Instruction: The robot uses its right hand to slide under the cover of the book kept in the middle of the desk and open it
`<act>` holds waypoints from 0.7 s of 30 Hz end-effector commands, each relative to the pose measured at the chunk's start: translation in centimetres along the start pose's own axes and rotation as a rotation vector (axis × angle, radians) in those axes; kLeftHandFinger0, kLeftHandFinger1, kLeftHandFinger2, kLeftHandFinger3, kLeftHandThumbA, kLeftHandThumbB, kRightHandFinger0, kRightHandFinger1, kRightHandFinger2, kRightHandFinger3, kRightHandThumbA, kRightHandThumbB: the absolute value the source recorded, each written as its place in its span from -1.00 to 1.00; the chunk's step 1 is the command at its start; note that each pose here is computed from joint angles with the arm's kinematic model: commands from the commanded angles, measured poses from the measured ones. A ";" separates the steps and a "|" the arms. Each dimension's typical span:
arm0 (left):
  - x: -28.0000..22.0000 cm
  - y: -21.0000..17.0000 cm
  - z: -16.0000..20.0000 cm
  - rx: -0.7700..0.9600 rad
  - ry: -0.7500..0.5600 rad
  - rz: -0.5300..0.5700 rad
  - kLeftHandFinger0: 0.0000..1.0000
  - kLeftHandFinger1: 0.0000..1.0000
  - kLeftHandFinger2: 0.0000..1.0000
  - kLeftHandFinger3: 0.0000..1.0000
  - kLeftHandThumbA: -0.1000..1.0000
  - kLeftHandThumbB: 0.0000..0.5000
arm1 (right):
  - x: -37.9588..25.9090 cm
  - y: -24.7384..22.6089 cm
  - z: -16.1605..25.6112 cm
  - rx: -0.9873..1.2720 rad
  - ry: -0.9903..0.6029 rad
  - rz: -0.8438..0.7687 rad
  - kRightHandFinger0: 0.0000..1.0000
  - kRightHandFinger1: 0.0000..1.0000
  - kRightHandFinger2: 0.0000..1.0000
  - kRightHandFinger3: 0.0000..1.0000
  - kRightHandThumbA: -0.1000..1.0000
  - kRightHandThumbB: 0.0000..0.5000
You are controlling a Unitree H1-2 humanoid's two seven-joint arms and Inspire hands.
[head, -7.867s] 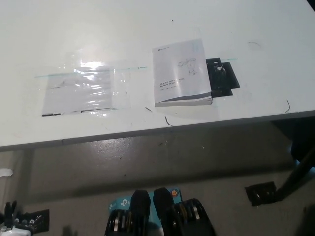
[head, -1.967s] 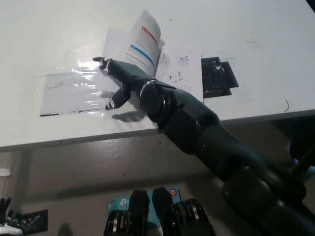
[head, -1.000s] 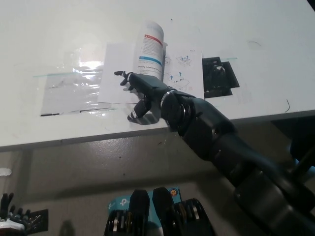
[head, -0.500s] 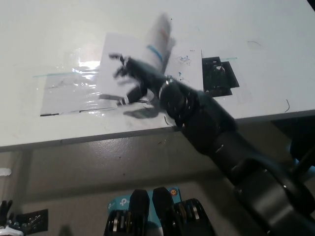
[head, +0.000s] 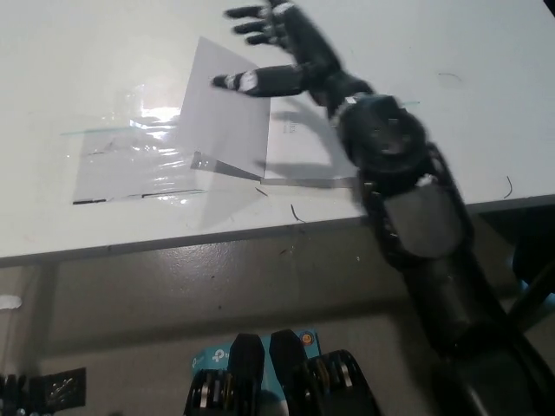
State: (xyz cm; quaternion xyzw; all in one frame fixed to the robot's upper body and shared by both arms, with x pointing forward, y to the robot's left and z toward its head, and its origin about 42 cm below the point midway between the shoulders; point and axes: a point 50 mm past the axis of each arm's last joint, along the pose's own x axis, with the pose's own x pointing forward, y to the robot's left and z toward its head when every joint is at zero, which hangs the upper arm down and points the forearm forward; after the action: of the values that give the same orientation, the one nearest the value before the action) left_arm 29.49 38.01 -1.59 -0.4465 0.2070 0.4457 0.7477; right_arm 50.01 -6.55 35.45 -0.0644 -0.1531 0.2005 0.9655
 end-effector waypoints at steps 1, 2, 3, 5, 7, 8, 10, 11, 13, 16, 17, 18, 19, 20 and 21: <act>0.1 0.0 1.4 -0.033 -0.042 -0.023 0.77 1.00 1.00 1.00 1.00 -0.93 | -2.2 -3.4 4.2 0.253 -0.062 -0.037 0.48 0.49 0.51 0.98 1.00 0.10; 0.1 -0.1 1.3 -0.036 -0.046 -0.017 0.72 1.00 1.00 1.00 1.00 -0.92 | -3.3 -4.7 4.0 0.267 -0.070 -0.066 0.50 0.51 0.53 0.99 1.00 0.10; 0.1 -0.1 1.2 -0.043 -0.049 -0.020 0.78 1.00 1.00 1.00 1.00 -0.96 | -4.2 -5.6 3.7 0.291 -0.081 -0.084 0.51 0.53 0.56 0.99 1.00 0.05; 0.1 0.2 1.1 -0.052 -0.042 -0.026 0.91 1.00 1.00 1.00 1.00 -0.94 | -5.3 -6.6 3.4 0.305 -0.081 -0.123 0.49 0.51 0.54 0.96 1.00 0.09; 0.0 0.6 1.0 -0.067 -0.039 -0.036 1.00 1.00 1.00 1.00 1.00 -0.96 | -6.4 -7.6 2.9 0.321 -0.088 -0.156 0.50 0.50 0.53 0.95 1.00 0.07; -0.2 0.8 0.9 -0.053 -0.038 -0.046 1.00 1.00 1.00 1.00 1.00 -0.95 | -7.0 -8.3 2.5 0.328 -0.092 -0.169 0.53 0.51 0.55 0.96 1.00 0.05; -0.1 1.1 0.8 -0.055 -0.043 -0.033 0.95 1.00 1.00 1.00 1.00 -0.96 | -8.4 -9.5 1.7 0.367 -0.103 -0.214 0.54 0.50 0.54 0.99 1.00 0.05; -0.1 1.0 0.7 -0.057 -0.046 -0.039 0.97 1.00 1.00 1.00 1.00 -0.97 | -10.1 -10.7 0.8 0.401 -0.110 -0.271 0.55 0.52 0.57 1.00 1.00 0.07; -0.3 1.3 0.5 -0.069 -0.046 -0.043 0.99 1.00 1.00 1.00 1.00 -0.97 | -11.6 -11.6 0.2 0.421 -0.112 -0.317 0.59 0.55 0.63 1.00 1.00 0.08; -0.2 1.7 0.3 -0.062 -0.052 -0.047 0.94 1.00 1.00 1.00 1.00 -0.96 | -13.0 -12.4 -0.5 0.448 -0.115 -0.362 0.70 0.63 0.75 1.00 1.00 0.09; -0.1 1.9 0.3 -0.055 -0.049 -0.044 0.93 1.00 1.00 1.00 1.00 -0.94 | -14.6 -13.2 -1.4 0.472 -0.111 -0.416 0.65 0.58 0.69 1.00 1.00 0.05; 0.0 2.2 0.3 -0.049 -0.049 -0.047 0.92 1.00 1.00 1.00 1.00 -0.95 | -15.1 -13.4 -1.7 0.488 -0.111 -0.434 0.64 0.57 0.68 1.00 1.00 0.08; 0.0 2.3 0.2 -0.050 -0.049 -0.046 0.90 1.00 1.00 1.00 1.00 -0.93 | -15.5 -13.6 -2.0 0.500 -0.111 -0.448 0.65 0.57 0.67 1.00 1.00 0.09; 0.0 2.5 0.3 -0.055 -0.050 -0.042 0.90 1.00 1.00 1.00 1.00 -0.94 | -15.8 -13.7 -2.2 0.510 -0.109 -0.458 0.65 0.57 0.67 1.00 1.00 0.08; 0.1 2.7 0.3 -0.069 -0.046 -0.045 0.92 1.00 1.00 1.00 1.00 -0.98 | -16.3 -13.9 -2.6 0.516 -0.103 -0.475 0.69 0.58 0.68 1.00 1.00 0.20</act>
State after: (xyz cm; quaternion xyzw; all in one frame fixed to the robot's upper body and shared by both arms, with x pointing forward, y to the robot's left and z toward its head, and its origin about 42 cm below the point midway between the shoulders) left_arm 27.35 37.79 -3.16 -0.4607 0.1990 0.4512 0.7379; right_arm 42.53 -24.78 29.89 0.1886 -0.1298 0.0136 0.9733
